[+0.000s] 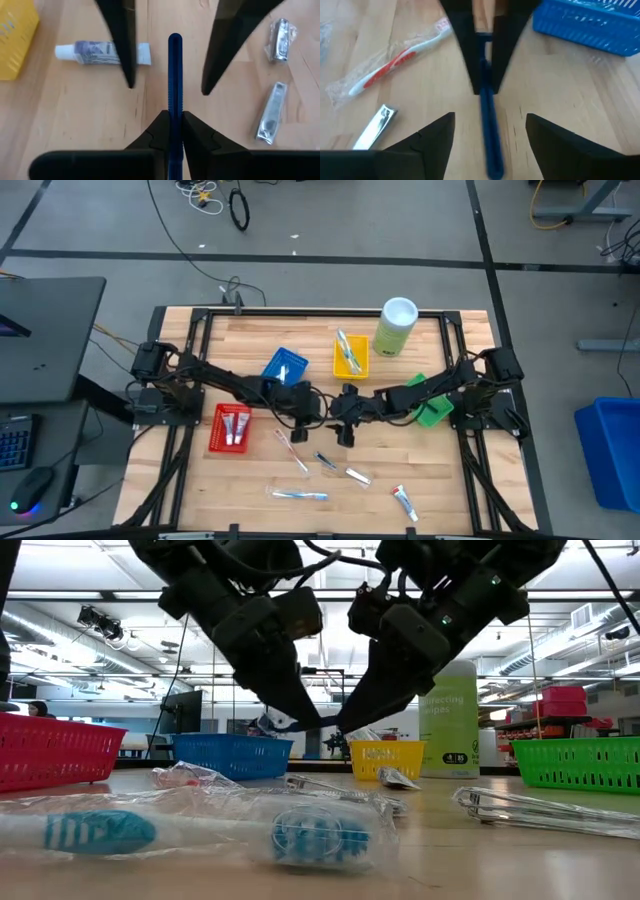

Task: Pick & Place Travel size toiletries
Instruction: Put the blue razor into the green basket

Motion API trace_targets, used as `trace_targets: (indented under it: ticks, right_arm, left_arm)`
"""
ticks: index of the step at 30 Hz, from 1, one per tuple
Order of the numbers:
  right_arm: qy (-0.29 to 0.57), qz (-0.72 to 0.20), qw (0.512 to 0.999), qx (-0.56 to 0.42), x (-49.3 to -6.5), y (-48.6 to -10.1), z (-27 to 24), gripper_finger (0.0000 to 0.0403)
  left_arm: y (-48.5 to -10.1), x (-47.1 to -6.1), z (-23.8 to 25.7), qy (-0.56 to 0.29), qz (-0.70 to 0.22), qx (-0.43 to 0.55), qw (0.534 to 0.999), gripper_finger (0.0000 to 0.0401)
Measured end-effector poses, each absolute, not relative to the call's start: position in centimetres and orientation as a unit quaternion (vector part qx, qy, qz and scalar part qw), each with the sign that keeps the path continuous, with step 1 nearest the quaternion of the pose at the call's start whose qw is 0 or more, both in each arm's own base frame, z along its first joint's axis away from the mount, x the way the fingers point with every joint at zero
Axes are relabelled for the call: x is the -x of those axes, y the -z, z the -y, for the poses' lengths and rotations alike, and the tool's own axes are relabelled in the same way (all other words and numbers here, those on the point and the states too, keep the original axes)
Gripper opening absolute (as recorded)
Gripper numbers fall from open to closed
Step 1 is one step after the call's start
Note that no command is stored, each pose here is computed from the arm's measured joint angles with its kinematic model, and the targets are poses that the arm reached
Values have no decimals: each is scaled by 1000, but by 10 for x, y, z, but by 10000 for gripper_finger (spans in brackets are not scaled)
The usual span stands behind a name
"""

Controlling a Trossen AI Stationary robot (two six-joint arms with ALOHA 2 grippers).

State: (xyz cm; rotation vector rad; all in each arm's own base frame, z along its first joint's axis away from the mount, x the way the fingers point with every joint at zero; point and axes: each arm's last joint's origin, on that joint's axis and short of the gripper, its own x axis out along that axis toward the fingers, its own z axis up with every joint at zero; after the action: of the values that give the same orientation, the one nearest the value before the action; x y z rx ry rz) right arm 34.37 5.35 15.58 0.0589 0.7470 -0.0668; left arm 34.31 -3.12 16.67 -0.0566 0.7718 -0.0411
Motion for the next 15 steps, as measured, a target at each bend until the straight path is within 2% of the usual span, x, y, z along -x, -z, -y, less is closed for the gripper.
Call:
trace_targets:
  ticks: [5, 15]
  right_arm:
    - [28, -365, 930, -17, -344, -156, -54, 209]
    - [33, -365, 931, -3, -344, -156, -53, 93]
  left_arm:
    - [-169, -345, 31, 21, -372, 23, 928, 41]
    - [-169, -345, 31, 20, -373, 24, 927, 45]
